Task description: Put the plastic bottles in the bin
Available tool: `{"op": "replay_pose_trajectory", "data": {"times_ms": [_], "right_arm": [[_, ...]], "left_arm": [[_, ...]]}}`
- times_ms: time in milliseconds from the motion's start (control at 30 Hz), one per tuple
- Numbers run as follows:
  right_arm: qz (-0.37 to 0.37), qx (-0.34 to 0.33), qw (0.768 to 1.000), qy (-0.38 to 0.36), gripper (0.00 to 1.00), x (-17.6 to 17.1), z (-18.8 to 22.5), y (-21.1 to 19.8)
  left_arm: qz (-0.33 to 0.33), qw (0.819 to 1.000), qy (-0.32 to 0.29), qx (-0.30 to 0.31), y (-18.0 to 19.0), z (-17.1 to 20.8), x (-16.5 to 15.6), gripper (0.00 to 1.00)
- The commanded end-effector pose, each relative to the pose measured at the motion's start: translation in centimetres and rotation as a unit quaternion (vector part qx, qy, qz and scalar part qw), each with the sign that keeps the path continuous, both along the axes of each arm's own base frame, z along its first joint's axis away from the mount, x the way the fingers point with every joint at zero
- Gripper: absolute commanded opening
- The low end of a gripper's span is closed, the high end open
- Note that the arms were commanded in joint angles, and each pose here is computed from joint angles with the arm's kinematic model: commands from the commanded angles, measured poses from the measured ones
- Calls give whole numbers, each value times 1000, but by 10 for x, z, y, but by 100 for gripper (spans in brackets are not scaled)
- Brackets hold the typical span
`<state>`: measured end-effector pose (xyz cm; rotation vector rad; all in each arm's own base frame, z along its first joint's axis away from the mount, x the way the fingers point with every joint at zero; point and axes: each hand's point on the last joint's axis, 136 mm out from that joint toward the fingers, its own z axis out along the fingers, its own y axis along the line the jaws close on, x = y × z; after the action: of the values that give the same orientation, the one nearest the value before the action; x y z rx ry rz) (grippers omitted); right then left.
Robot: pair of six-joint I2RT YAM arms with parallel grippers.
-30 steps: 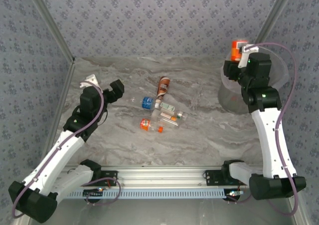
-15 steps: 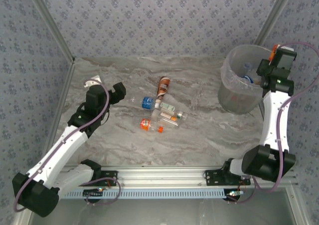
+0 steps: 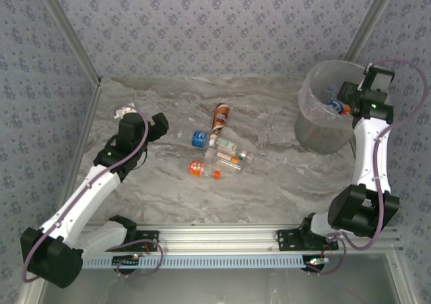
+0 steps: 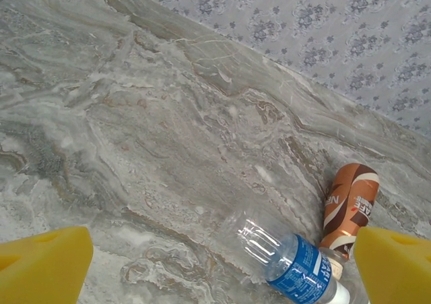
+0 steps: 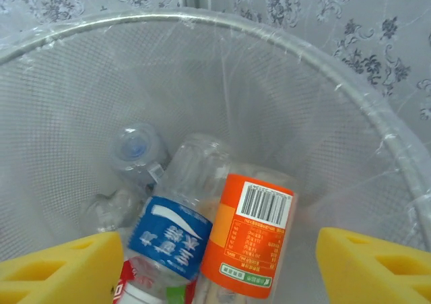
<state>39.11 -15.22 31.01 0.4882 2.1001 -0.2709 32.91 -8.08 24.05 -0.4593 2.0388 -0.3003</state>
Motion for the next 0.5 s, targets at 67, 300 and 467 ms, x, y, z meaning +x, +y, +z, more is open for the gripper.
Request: {"op": "replay_pose_trajectory", "data": {"times_ms": [67,300,467], "right_arm": [[-3,21,999,-35,80,-15,32,17],[139,75,985,-75,87,-14,51,112],[215,82,970,-80,93,-2,47,187]], "left_arm": [[20,1000,4,-15,8,5,2,99],[43,998,43,-34,17,-15,4,100],[43,996,64,-45,15,-26,7,99]]}}
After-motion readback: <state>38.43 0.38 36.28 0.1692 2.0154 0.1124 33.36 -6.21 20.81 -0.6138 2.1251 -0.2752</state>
